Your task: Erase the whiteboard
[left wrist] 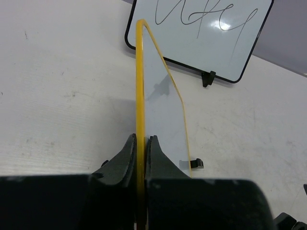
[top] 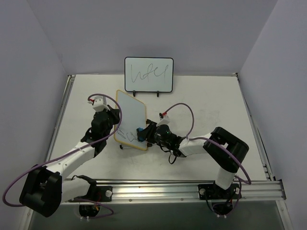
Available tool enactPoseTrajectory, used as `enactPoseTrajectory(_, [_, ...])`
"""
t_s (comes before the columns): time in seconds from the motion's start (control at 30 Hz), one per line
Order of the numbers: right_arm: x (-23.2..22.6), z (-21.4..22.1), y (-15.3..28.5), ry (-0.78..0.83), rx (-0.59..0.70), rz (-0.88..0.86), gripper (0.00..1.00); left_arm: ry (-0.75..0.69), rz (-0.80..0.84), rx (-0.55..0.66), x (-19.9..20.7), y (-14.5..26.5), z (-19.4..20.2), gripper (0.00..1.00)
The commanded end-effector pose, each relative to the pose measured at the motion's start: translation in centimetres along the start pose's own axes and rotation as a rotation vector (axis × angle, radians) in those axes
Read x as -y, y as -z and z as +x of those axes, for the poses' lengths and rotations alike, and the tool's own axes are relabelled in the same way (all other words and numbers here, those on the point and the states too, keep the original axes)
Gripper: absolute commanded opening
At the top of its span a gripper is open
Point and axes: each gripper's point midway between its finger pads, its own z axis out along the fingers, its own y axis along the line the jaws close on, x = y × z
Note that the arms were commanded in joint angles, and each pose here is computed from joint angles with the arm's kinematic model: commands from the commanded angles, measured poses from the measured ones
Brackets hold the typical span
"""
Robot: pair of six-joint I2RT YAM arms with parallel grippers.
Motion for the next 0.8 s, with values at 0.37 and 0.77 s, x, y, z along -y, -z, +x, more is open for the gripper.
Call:
enactPoseTrajectory(0.37, [5.3,7.6,0.7,0.092,-0.269,0.163,0.00,-0.076,0.094,-0.314,-0.4,3.6,8.8,0.02])
enactPoseTrajectory(0.77, [-5.1,10.4,0.4,0.212,-0.314,0.009,0.00,-0.080,0.080,-0.305,-0.7,3.1,9.1,0.02])
